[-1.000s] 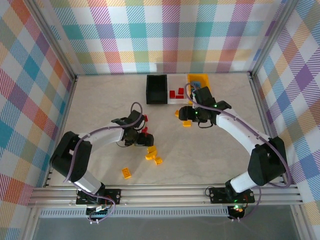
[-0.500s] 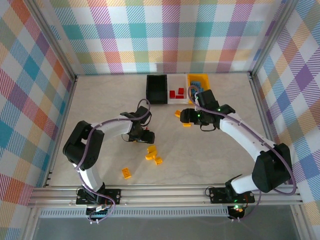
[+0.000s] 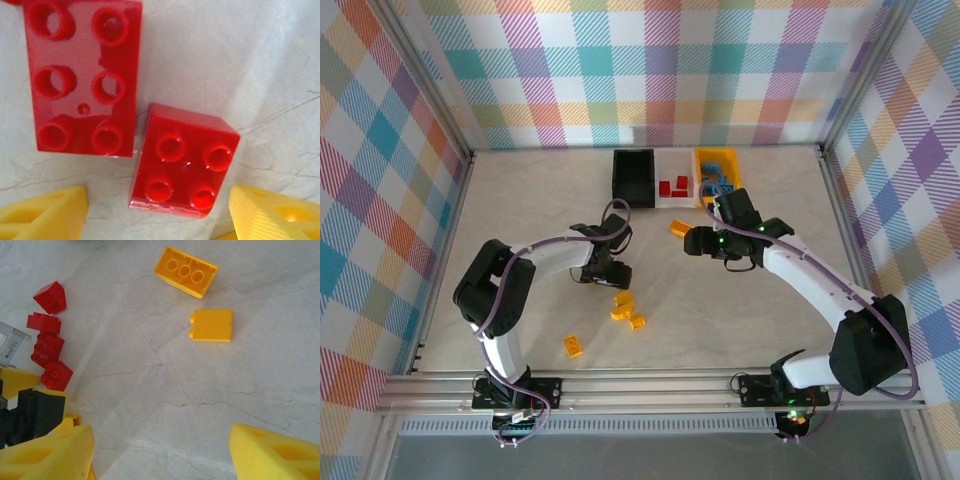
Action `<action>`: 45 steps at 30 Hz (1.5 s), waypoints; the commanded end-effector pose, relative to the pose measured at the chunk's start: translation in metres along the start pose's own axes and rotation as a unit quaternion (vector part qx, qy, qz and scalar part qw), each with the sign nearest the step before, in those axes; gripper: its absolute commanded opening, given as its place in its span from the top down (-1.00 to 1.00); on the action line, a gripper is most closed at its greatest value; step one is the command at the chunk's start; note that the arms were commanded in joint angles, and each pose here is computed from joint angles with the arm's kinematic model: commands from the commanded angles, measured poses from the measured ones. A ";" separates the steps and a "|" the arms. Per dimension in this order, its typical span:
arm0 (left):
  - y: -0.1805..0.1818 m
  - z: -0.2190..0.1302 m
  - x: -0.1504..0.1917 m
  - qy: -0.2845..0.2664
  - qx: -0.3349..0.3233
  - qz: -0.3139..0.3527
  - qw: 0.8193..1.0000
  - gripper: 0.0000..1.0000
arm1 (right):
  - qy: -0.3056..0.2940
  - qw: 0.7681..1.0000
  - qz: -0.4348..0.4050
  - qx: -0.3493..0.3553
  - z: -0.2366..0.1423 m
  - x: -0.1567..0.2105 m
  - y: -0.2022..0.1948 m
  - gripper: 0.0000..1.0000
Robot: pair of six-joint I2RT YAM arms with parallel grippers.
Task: Sort the legos into containers by color
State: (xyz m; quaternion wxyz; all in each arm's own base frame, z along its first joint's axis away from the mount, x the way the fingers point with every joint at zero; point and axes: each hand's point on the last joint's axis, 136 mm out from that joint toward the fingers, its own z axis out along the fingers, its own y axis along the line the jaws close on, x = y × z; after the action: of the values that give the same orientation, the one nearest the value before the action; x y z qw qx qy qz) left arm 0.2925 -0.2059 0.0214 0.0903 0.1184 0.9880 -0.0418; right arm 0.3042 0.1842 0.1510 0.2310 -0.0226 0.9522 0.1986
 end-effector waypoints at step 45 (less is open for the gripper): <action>-0.009 0.003 -0.007 -0.002 -0.004 0.031 1.000 0.33 | -0.020 0.999 0.021 -0.014 0.003 0.003 -0.001 -0.40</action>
State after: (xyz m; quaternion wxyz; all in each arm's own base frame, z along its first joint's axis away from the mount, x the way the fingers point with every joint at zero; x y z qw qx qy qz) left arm 0.3185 -0.2179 0.0212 0.1359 0.1414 0.9801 -0.0308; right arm 0.2995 0.1841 0.1400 0.2281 -0.0038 0.9505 0.2109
